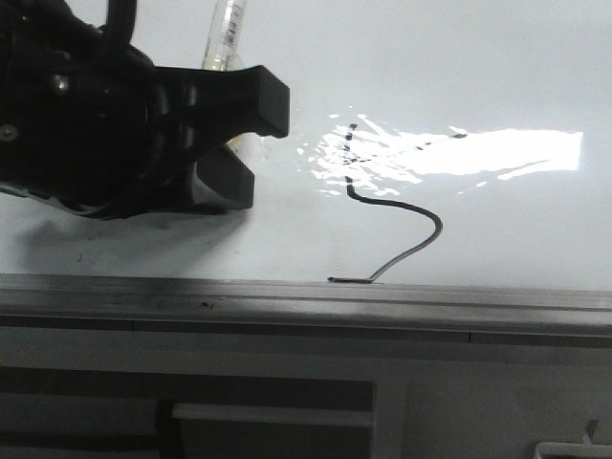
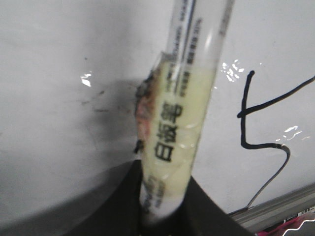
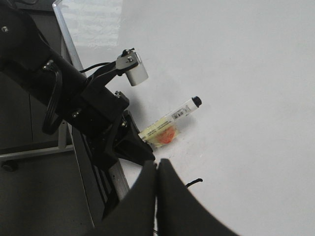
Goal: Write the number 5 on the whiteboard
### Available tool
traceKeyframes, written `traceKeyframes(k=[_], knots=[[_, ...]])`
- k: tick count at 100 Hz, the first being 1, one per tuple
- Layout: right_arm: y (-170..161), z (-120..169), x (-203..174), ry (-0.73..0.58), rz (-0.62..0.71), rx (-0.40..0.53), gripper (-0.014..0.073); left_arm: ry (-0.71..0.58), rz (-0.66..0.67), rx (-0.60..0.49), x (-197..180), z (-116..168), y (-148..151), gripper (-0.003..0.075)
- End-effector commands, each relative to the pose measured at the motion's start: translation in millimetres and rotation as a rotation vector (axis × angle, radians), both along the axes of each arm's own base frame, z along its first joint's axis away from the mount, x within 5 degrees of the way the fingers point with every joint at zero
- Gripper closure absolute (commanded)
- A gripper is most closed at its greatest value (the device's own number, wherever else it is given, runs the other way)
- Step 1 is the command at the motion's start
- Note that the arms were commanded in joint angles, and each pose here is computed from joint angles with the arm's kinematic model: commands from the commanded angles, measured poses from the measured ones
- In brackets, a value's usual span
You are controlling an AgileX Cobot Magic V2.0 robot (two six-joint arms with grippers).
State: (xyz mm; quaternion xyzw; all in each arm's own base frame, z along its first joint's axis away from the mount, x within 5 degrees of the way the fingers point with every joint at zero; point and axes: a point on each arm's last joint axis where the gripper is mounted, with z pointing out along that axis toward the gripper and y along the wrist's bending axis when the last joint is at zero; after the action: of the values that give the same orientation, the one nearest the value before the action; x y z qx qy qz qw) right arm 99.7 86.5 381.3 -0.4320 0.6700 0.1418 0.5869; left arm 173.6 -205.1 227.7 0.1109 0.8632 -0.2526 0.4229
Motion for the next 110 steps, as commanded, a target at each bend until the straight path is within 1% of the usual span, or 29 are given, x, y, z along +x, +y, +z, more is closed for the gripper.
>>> traceKeyframes(k=[1,7,17,26,34,56,63,70,82,92,99,110], knots=[[-2.5,13.8,0.4,-0.054,-0.031,0.066,0.0658,-0.052,0.132,-0.013,12.3,4.6,6.8,0.069],[-2.2,13.8,0.1,-0.049,-0.029,0.071,0.0658,-0.05,0.133,-0.014,12.3,4.6,6.9,0.063],[-1.8,13.9,-0.2,-0.042,-0.026,0.079,0.0658,-0.032,0.15,-0.025,12.2,3.9,7.4,0.051],[-1.8,14.0,-0.3,-0.041,-0.025,0.081,0.0658,-0.024,0.157,-0.03,12.1,3.6,7.7,0.0446],[-1.8,14.0,-0.3,-0.041,-0.025,0.081,0.0658,-0.024,0.157,-0.03,12.1,3.6,7.7,0.0422],[-1.7,14.0,-0.3,-0.04,-0.025,0.083,0.0658,-0.024,0.157,-0.03,12.1,3.6,7.7,0.042],[-1.7,14.0,-0.3,-0.04,-0.025,0.083,0.0658,-0.024,0.157,-0.03,12.1,3.6,7.7,0.0405],[-1.7,14.0,-0.3,-0.04,-0.025,0.083,0.0658,-0.024,0.157,-0.03,12.1,3.6,7.7,0.0368],[-1.7,14.0,-0.3,-0.04,-0.025,0.083,0.0658,-0.025,0.159,-0.03,12.2,3.6,7.8,0.0246],[-1.7,14.0,-0.3,-0.04,-0.025,0.083,0.0658,-0.027,0.161,-0.03,12.4,3.8,8.0,0.0166],[-1.7,14.0,-0.3,-0.04,-0.025,0.083,0.0658,-0.032,0.159,-0.032,12.5,4.9,7.8,0.0141],[-1.7,14.0,-0.3,-0.04,-0.025,0.083,0.0658,-0.046,0.137,-0.063,7.3,14.6,8.7,0.0141]])
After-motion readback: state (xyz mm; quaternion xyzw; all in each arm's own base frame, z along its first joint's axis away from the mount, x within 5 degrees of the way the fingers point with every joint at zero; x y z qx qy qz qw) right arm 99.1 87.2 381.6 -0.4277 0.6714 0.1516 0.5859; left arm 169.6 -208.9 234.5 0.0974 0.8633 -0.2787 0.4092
